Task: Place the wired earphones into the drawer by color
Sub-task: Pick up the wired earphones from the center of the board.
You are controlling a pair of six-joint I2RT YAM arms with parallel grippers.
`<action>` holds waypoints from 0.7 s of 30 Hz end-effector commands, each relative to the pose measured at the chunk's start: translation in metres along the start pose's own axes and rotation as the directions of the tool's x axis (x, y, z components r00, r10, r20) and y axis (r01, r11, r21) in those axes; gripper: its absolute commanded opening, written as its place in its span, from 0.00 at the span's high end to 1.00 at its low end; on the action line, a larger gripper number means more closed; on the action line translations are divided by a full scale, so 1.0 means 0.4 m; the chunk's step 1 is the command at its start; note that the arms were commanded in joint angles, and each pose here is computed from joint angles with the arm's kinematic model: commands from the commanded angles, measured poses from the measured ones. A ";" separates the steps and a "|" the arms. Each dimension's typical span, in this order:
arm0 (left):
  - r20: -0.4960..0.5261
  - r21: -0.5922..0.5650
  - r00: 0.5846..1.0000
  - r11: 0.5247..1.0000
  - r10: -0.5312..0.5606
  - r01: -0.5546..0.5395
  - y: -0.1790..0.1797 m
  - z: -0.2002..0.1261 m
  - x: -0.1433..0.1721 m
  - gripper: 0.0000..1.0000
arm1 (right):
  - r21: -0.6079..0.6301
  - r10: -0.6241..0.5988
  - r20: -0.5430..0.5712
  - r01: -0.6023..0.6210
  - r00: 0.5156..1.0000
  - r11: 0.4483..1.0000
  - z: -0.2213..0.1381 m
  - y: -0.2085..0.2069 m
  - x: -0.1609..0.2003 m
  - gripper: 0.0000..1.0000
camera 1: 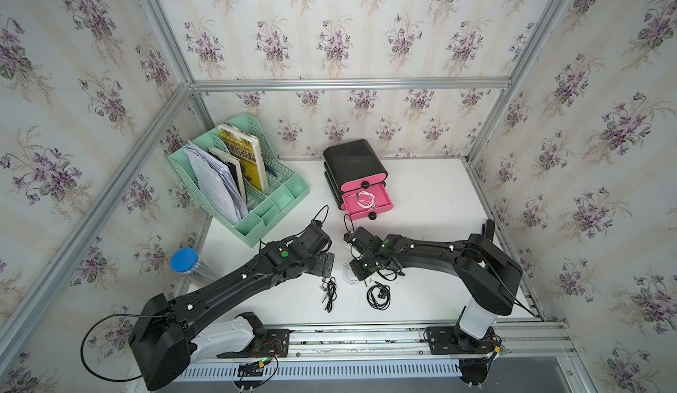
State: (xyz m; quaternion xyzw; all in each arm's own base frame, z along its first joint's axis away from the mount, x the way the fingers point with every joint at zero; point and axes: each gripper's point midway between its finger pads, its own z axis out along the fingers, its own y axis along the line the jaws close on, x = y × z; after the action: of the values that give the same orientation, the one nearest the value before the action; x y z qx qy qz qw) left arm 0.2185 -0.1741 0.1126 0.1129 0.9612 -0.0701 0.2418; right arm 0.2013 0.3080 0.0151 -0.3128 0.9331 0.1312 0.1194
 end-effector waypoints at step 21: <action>0.016 -0.036 1.000 0.999 0.002 -0.001 0.019 -0.009 -0.005 0.01 | -0.021 -0.002 0.167 0.006 0.986 1.000 -0.113 0.029 -0.101 1.00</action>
State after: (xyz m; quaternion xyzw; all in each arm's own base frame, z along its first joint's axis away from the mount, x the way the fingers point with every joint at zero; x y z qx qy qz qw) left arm 0.2199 -0.1708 0.1138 0.1105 0.9603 -0.0631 0.2482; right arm 0.2126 0.3230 0.0618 -0.3101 0.9196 0.1672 0.1738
